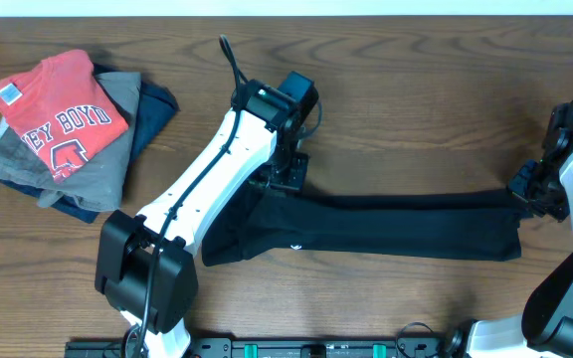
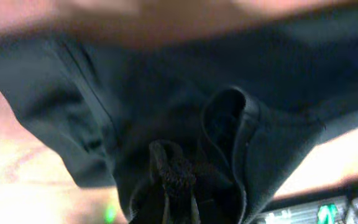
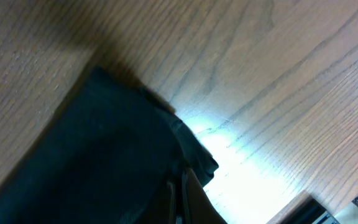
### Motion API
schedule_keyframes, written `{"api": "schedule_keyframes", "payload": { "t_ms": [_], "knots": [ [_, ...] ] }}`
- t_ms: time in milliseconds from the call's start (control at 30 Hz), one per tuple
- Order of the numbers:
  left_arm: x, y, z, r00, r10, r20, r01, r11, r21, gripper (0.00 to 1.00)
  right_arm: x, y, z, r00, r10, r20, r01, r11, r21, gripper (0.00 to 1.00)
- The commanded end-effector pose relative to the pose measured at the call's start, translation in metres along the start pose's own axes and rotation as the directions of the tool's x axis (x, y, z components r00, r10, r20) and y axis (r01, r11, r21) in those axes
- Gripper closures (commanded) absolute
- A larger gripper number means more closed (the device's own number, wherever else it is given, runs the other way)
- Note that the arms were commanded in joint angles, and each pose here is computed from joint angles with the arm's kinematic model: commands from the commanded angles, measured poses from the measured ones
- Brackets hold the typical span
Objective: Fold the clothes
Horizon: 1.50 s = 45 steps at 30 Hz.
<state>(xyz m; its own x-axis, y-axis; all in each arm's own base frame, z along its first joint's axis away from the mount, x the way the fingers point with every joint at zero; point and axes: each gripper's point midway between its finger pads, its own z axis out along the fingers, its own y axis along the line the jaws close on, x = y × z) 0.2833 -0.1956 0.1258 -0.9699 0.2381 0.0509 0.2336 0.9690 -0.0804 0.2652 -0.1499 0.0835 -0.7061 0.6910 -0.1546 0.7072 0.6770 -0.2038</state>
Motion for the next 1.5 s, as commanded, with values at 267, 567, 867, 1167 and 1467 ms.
{"api": "schedule_keyframes", "payload": {
  "t_ms": [267,567,867,1167,1467],
  "knots": [
    [-0.005,0.031,0.062,0.991,-0.122,0.052,0.128,0.984,-0.127,0.85,-0.004,0.001,-0.005,1.000,0.012,0.028,-0.012,1.000,-0.006,0.97],
    [0.003,0.036,0.093,0.990,-0.128,0.052,0.134,0.983,-0.127,0.53,-0.005,0.002,-0.005,0.999,0.012,0.033,-0.012,1.000,-0.009,0.93],
    [-0.012,0.032,0.093,0.986,-0.123,0.112,0.135,0.985,-0.103,0.53,-0.026,0.020,-0.007,0.993,0.014,0.113,-0.003,0.995,-0.095,0.91],
    [-0.001,0.037,0.093,0.989,-0.127,0.071,0.135,0.982,-0.131,0.42,0.019,0.019,-0.007,0.994,-0.082,-0.074,0.073,0.990,-0.122,0.61],
    [0.009,0.040,0.093,0.991,-0.130,0.033,0.134,0.980,-0.148,0.41,0.042,0.044,-0.013,0.950,-0.288,-0.120,0.239,0.920,-0.312,0.61]
  ]
}}
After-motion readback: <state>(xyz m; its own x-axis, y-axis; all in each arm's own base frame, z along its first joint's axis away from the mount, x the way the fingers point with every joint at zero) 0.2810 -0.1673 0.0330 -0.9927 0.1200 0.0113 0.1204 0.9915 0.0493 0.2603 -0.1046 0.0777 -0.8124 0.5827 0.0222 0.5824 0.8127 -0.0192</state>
